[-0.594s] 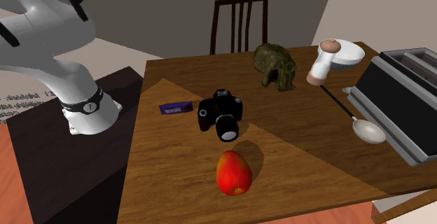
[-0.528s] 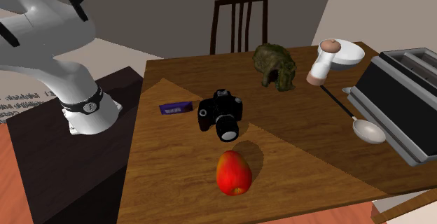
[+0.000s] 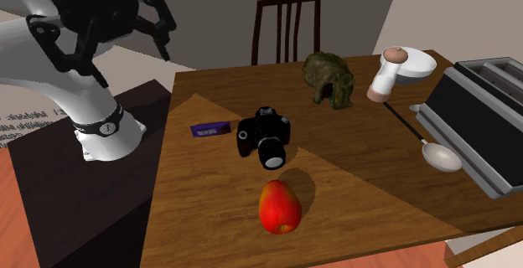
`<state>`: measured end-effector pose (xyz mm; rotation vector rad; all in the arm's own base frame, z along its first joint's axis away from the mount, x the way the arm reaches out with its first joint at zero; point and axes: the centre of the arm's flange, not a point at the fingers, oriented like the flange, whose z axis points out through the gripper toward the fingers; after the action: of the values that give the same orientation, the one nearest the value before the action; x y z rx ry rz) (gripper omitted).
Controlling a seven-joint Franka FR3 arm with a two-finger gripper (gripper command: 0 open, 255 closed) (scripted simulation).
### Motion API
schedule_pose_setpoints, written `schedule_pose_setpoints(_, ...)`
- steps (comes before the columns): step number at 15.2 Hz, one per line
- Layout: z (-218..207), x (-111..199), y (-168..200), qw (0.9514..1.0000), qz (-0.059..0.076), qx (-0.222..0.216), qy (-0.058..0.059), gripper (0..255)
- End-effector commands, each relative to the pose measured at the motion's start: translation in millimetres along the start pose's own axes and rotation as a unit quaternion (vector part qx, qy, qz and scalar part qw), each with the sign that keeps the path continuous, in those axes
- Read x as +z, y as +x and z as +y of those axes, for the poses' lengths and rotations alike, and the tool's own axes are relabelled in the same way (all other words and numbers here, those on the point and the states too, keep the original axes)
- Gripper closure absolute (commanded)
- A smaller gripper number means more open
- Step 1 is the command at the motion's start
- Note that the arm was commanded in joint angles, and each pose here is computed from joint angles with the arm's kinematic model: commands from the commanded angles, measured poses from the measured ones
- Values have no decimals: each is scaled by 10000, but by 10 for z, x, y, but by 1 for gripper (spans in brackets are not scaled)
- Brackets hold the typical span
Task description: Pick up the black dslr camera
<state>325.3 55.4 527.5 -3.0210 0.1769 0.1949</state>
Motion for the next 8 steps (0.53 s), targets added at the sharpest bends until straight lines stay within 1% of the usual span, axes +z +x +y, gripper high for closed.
schedule_pose_setpoints(1, -169, 223, 86, 9999, -64, 140, 25, 0)
schedule_pose_setpoints(8, -682, 911, 464, 9978, -307, 577, 97, 0)
